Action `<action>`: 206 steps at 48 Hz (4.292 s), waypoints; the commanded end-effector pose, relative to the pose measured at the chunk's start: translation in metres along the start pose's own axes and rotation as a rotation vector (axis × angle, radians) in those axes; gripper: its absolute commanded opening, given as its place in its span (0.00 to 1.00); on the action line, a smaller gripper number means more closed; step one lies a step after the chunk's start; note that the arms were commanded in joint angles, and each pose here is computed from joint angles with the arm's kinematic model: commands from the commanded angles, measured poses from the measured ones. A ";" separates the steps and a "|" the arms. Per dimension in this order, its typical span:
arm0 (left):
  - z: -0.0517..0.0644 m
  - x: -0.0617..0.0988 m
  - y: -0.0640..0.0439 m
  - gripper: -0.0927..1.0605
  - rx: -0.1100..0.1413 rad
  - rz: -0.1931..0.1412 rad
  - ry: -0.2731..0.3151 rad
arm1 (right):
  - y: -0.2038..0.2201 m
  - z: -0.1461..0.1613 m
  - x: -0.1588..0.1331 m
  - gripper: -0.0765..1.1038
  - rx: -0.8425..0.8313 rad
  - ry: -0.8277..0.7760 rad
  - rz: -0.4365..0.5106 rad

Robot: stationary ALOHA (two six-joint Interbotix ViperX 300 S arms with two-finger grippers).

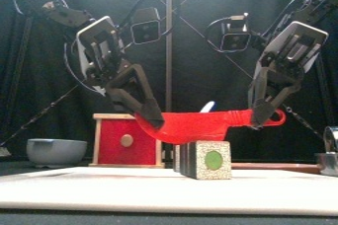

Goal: Place sushi on board then cut the sushi with the knife then place the pieces on the plate
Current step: Cut the sushi into 4 pieces

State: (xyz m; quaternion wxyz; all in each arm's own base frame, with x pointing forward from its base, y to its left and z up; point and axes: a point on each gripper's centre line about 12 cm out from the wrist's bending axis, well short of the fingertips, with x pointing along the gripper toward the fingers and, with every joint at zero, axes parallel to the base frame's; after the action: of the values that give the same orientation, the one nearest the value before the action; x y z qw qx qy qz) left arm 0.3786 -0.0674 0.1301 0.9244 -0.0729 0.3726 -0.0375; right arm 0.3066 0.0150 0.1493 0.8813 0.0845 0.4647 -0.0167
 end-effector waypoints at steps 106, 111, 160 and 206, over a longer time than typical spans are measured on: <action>-0.003 -0.009 -0.003 0.41 0.068 -0.007 0.044 | 0.002 0.011 -0.012 0.34 -0.016 -0.047 0.004; -0.002 -0.008 -0.003 0.41 0.066 -0.008 0.039 | 0.001 0.007 -0.011 0.34 -0.004 -0.035 0.005; -0.004 -0.004 -0.006 0.41 0.059 -0.013 0.047 | 0.002 -0.002 -0.008 0.34 0.021 -0.014 0.012; -0.013 0.004 -0.004 0.41 0.043 -0.007 0.080 | 0.003 -0.012 0.004 0.34 0.029 0.038 0.011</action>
State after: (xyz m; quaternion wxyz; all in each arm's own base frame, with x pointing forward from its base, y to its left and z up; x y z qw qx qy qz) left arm 0.3780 -0.0656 0.1233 0.9150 -0.0576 0.3970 -0.0418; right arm 0.3034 0.0211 0.1428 0.8755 0.0964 0.4733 -0.0138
